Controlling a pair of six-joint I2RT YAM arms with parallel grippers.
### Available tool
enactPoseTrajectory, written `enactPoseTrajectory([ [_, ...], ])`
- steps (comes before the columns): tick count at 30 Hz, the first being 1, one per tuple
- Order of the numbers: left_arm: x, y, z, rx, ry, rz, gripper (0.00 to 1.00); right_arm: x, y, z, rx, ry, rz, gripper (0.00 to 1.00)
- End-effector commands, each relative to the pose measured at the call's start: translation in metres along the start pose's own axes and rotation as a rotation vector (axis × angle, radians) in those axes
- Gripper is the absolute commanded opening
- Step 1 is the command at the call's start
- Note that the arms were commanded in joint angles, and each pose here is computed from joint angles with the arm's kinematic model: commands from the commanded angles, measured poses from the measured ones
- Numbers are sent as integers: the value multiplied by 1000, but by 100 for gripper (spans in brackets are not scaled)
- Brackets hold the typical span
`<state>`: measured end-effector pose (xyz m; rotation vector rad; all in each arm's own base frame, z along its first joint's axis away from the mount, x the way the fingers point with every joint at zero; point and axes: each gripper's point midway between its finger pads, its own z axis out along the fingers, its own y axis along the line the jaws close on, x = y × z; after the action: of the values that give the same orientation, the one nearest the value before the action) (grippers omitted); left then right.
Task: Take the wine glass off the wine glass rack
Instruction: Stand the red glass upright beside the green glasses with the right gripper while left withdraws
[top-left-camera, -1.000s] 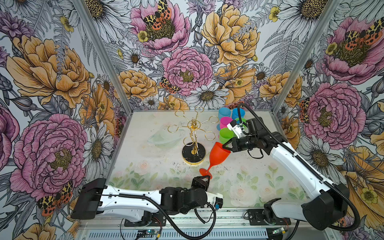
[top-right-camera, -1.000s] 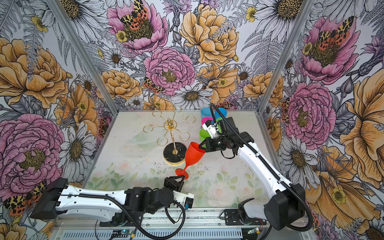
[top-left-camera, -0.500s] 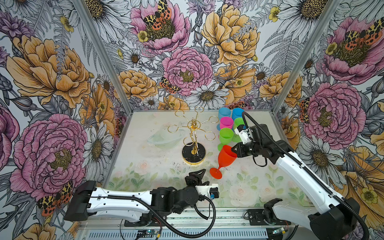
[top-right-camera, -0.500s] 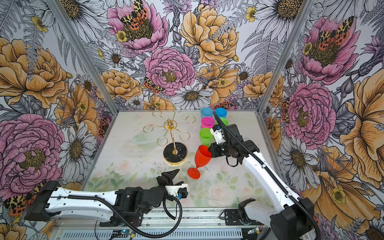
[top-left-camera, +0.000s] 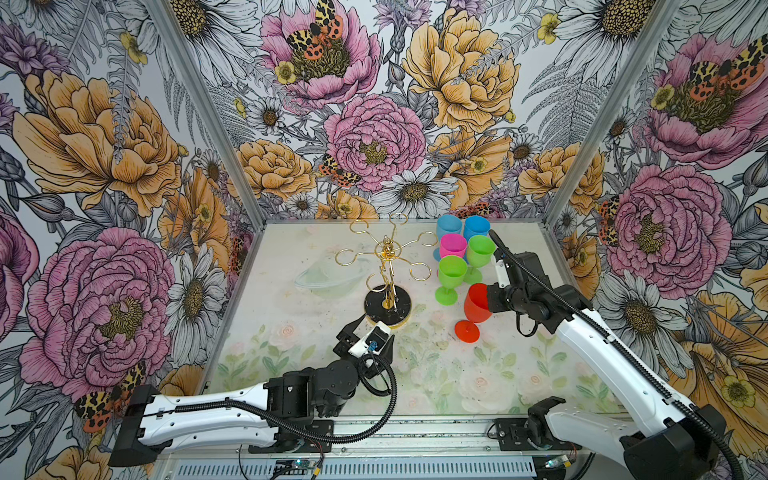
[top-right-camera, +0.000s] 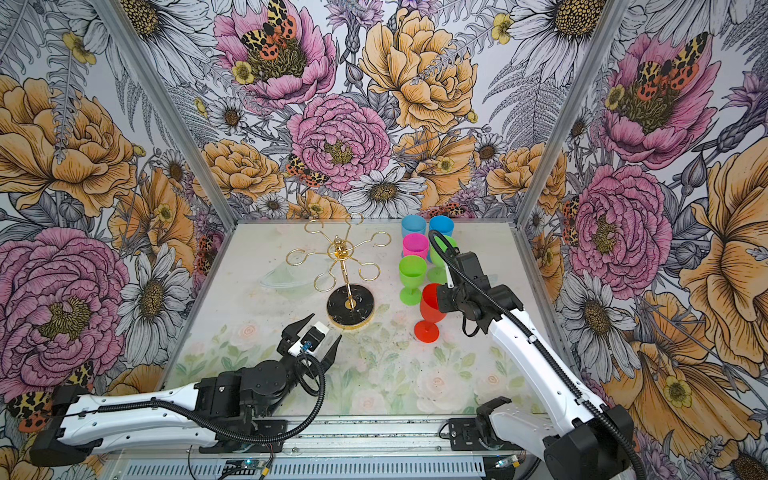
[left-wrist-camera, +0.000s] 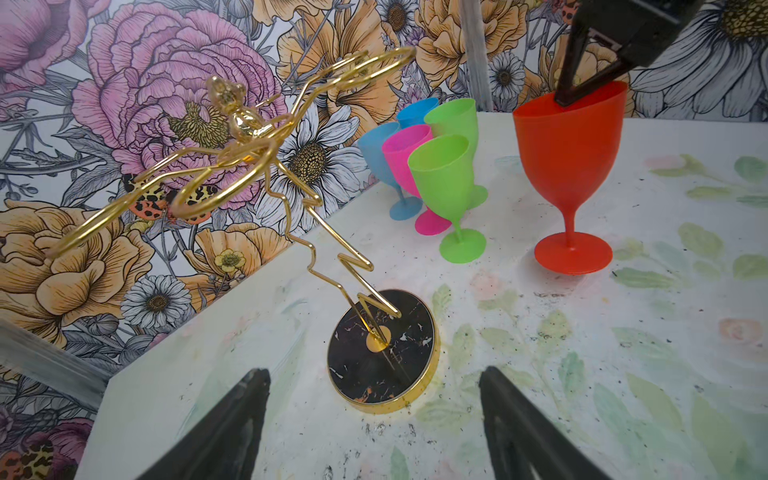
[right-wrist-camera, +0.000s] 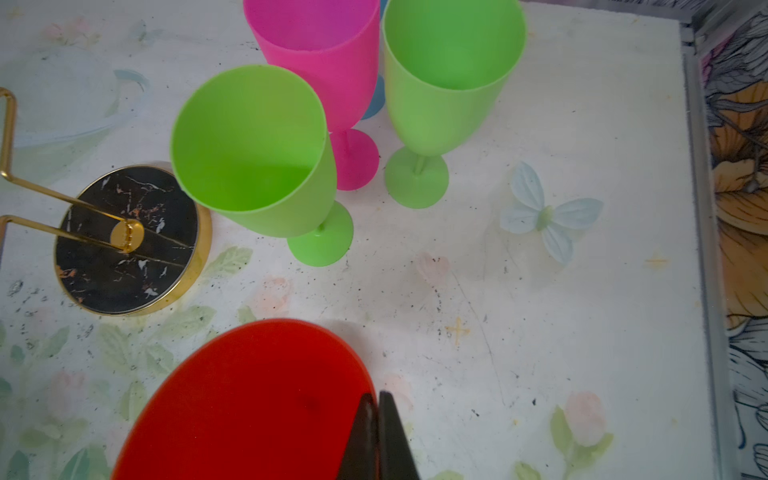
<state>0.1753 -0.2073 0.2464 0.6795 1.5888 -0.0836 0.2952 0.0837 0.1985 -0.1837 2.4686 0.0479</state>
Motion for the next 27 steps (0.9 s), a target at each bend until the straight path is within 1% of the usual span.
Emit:
enactPoseTrajectory([
  [1,11,17,-2,-64,20,-72,83,-15,-24,2,131,-32,-7,0],
  [4,18,28,-4,-91,30,-117,85,-23,-33,8,169,-38,5,0],
  [6,22,35,-6,-107,38,-142,88,-30,-38,12,185,-54,23,0],
  [8,26,46,-9,-135,45,-157,89,-36,-41,18,186,-75,48,0],
  [10,27,53,-13,-149,37,-172,93,-42,-42,23,179,-90,68,0],
  [17,37,93,-30,-260,1,-305,95,-57,-44,46,172,-119,104,0],
  [21,40,108,-38,-297,-23,-357,96,-66,-47,59,169,-131,115,0],
  [27,44,114,-39,-332,-18,-351,98,-78,-49,76,165,-133,122,0],
])
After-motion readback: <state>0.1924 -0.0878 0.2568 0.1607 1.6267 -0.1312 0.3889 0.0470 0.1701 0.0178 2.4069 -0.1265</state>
